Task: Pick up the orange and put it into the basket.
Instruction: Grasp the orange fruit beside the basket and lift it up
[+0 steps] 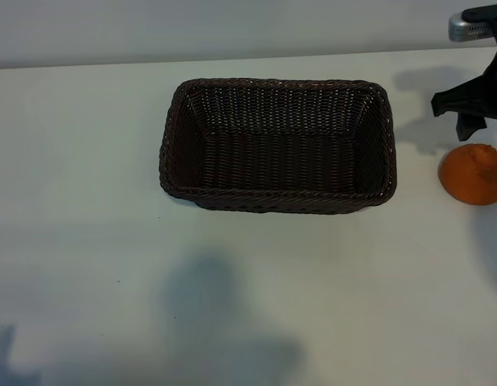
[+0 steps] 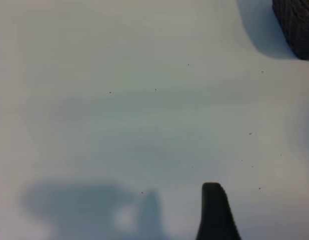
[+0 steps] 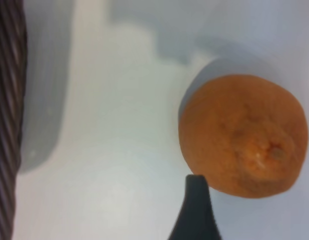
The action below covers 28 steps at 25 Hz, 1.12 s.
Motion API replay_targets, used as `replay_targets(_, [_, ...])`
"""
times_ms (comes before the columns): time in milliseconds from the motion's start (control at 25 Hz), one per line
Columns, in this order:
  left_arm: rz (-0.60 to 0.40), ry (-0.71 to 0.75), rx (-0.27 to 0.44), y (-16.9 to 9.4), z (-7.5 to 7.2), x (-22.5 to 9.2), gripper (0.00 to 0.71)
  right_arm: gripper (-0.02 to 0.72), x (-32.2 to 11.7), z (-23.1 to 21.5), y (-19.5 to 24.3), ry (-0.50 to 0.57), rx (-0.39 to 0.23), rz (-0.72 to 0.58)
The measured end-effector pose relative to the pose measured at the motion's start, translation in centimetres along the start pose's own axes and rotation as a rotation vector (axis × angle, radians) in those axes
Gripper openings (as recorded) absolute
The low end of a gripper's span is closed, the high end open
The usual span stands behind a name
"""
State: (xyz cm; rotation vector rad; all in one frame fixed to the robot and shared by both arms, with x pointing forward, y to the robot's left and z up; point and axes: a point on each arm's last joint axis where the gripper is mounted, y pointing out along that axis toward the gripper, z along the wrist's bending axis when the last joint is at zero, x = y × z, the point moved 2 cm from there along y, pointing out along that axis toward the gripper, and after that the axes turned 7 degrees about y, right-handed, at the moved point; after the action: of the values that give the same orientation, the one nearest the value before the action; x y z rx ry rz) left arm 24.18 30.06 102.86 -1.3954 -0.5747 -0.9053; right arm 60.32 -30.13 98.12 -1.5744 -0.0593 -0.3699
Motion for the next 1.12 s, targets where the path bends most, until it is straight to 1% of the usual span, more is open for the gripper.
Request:
replay_targets(280, [-0.001, 0.001, -0.001, 0.0, 0.0, 0.0, 0.467, 0.537, 0.0, 0.1, 3.7, 0.018, -0.021, 0.062])
replay_targets(440, [-0.001, 0.001, -0.001, 0.0, 0.0, 0.0, 0.467, 0.537, 0.2, -0.8, 5.1, 0.059, -0.043, 0.077])
replay_targets(680, [-0.002, 0.002, -0.001, 0.0, 0.0, 0.0, 0.467, 0.537, 0.5, -2.5, 5.5, 0.115, -0.056, 0.072])
replay_targets(800, [-0.002, 0.002, -0.001, 0.0, 0.0, 0.0, 0.467, 0.537, 0.5, -2.7, 5.5, 0.119, -0.056, 0.071])
replay_targets(960, [-0.002, 0.002, -0.001, 0.0, 0.0, 0.0, 0.467, 0.537, 0.5, -2.4, 5.5, 0.116, -0.034, 0.072])
replay_targets(1120, [-0.002, 0.002, -0.001, 0.0, 0.0, 0.0, 0.467, 0.537, 0.5, -2.4, 5.5, 0.115, -0.029, 0.072])
